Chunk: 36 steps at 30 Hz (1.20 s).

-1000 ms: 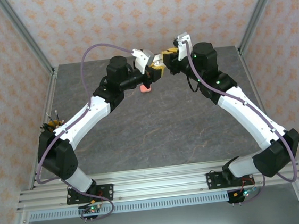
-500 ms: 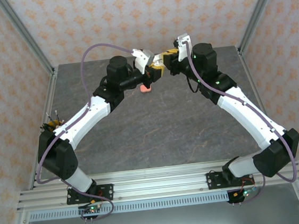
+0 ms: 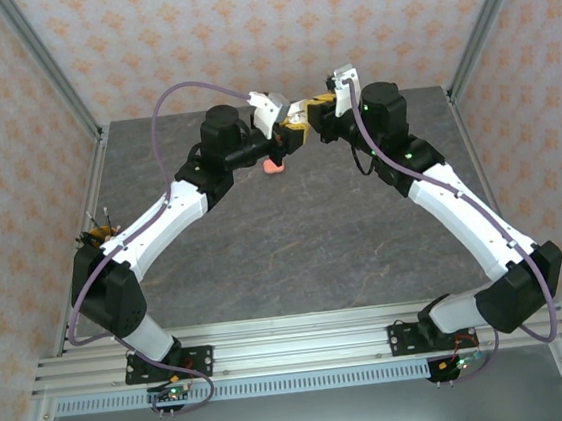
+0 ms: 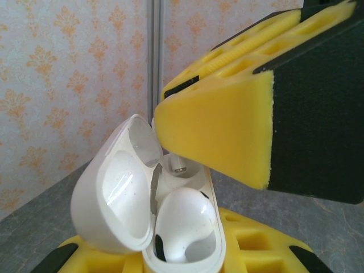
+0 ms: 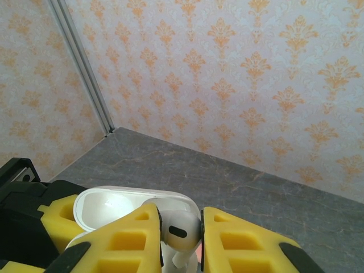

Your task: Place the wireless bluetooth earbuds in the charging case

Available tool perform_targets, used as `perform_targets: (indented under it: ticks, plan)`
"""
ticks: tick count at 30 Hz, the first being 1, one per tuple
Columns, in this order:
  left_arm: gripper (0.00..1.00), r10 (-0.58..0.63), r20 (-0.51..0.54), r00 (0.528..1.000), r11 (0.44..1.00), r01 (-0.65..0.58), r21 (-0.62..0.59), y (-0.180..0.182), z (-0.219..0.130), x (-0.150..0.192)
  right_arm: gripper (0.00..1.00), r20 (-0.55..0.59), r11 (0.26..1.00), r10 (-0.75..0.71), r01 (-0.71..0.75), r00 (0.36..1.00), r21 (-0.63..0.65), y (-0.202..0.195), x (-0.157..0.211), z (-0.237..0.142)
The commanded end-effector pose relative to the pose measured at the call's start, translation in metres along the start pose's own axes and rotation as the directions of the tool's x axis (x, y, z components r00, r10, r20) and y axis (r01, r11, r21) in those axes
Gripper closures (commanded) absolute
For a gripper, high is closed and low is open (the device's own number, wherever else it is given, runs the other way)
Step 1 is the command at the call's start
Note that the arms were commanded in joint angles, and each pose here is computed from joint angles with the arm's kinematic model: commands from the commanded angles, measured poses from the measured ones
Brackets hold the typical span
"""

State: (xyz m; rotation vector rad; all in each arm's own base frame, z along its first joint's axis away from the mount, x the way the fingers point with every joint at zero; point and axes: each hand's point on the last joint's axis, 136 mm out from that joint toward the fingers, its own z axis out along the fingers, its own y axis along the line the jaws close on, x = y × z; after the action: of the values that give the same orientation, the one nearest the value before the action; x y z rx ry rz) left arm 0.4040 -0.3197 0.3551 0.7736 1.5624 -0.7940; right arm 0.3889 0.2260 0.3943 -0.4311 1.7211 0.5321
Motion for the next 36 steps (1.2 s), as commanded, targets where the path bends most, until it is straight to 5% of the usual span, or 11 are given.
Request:
perform_targets:
  ticks: [1,20,29,36]
  plan:
    - [1.0,0.053,0.093,0.994,0.999,-0.053,-0.009,-0.003,-0.011,-0.032,0.81,0.009,1.0,0.008,-0.008,1.0,-0.016,0.001,0.0,0.0]
    - [1.0,0.04,0.089,0.995,0.999,-0.041,0.005,-0.003,-0.006,-0.027,0.79,-0.074,0.995,-0.008,0.001,0.997,-0.103,0.015,0.01,0.007]
    - [1.0,0.016,0.072,0.997,1.0,-0.017,0.009,0.0,0.001,-0.013,0.63,-0.024,0.997,0.03,-0.032,0.999,-0.077,0.013,-0.006,0.0]
    - [1.0,0.005,0.063,0.998,1.0,-0.006,0.011,0.002,0.005,-0.006,0.6,0.0,0.999,0.041,-0.041,0.999,-0.018,0.003,-0.013,-0.002]
